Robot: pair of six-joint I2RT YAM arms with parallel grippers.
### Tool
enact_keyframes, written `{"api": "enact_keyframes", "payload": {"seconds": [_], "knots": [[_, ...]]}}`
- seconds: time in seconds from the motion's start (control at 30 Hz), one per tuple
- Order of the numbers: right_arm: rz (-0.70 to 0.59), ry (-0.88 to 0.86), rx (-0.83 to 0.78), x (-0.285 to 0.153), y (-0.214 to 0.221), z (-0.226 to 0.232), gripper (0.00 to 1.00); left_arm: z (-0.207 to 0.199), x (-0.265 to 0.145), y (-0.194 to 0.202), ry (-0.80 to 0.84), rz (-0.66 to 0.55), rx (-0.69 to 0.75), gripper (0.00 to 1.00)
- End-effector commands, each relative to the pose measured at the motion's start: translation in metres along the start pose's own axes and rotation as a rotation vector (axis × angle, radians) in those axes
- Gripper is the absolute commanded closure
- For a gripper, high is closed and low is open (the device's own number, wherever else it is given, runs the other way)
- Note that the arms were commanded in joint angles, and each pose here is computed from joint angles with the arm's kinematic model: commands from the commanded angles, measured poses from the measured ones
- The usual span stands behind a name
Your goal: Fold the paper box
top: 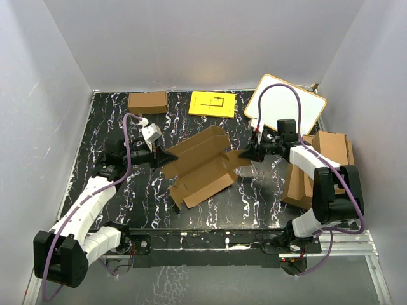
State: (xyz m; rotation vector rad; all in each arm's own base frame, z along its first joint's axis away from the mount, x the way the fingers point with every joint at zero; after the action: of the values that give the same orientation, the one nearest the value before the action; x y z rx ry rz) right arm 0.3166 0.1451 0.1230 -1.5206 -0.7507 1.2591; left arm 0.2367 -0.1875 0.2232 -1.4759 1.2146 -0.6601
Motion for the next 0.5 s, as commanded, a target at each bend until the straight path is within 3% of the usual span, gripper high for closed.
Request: {"api": "enact_keyframes", "payload": {"seconds": [0.0, 0.23, 0.47], "knots": [[-0.061, 0.019, -0.098, -0.002, -0.032, -0.012, 0.92, -0.005, -0.005, -0.012, 0.001, -0.032, 0.045, 1.0], [-0.198, 0.125, 0.007, -0.004, -0.063, -0.014, 0.92, -0.006, -0.007, -0.036, -0.007, -0.019, 0.041, 1.0], [-0.288, 0.224, 0.05, 0.008, -0.063, -0.014, 0.92, 0.002, -0.003, -0.042, -0.02, 0.045, -0.034, 1.0]]}}
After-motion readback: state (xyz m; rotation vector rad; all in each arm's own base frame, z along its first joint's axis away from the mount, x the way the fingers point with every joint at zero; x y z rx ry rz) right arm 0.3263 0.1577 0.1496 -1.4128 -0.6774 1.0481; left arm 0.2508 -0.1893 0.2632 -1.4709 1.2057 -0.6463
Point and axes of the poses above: each gripper's point midway between its finger pads, its own x axis out along the fingers, its own z axis along the line the jaws close on, y = z × x, the point moved 2 cm from there along -x, back along the fingers, and after that the axes turned 5 degrees about -x, right-handed, at the moved point
